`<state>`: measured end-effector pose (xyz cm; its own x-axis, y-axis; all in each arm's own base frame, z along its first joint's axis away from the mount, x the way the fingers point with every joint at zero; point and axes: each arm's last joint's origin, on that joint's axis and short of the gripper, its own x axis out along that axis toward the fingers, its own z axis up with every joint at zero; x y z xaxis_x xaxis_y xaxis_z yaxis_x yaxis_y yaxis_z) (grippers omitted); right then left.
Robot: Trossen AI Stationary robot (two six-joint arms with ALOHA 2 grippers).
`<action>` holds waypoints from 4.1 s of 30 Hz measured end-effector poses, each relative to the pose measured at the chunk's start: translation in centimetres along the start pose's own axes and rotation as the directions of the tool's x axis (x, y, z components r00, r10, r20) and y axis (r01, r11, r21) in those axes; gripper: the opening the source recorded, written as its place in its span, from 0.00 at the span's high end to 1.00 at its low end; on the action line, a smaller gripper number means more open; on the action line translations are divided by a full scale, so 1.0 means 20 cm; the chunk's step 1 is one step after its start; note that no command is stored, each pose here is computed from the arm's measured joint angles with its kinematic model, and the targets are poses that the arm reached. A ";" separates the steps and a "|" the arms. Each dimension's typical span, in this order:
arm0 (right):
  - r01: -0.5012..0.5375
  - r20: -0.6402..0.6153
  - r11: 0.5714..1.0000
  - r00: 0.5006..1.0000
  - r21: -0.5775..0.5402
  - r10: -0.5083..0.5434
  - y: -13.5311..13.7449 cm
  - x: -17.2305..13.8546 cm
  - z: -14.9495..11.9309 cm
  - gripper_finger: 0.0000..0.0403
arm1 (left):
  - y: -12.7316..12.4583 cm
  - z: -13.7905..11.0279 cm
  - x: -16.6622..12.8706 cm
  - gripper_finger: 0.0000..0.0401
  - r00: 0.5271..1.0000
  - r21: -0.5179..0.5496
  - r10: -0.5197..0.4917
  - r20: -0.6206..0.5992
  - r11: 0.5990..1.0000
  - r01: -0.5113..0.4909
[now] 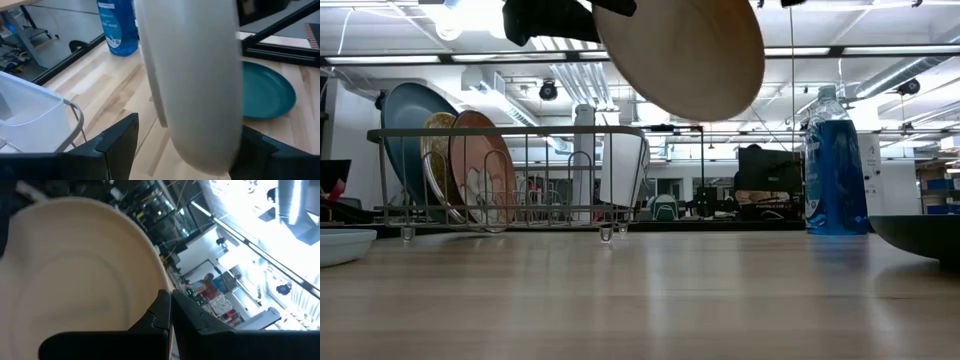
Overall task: Sort dishes
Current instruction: Put the gray plate in the dish rack
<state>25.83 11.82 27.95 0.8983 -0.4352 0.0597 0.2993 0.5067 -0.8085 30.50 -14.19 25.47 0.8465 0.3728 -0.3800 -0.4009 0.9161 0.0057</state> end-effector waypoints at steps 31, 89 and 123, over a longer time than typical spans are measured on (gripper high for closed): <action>0.168 -0.170 0.961 0.976 0.217 -0.133 -0.03 0.04 -0.03 0.73 | 0.02 0.01 0.02 0.95 0.940 0.047 0.318 0.125 0.944 -0.326; 0.431 -0.394 0.775 0.883 0.462 -0.256 -0.22 -0.17 -0.28 0.76 | 1.00 0.24 -0.21 0.95 0.529 -0.135 0.697 -0.484 0.537 -0.832; 0.415 -0.400 0.812 0.882 0.410 -0.248 -0.20 -0.17 -0.29 0.78 | 1.02 0.27 0.10 0.95 0.326 0.061 0.659 -0.678 0.492 -0.868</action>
<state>19.74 6.98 27.48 0.5894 -0.8076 0.0188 0.7475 0.5364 -0.3917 25.93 6.11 29.83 -0.2258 0.6250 -0.7472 -0.9110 0.1364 0.3893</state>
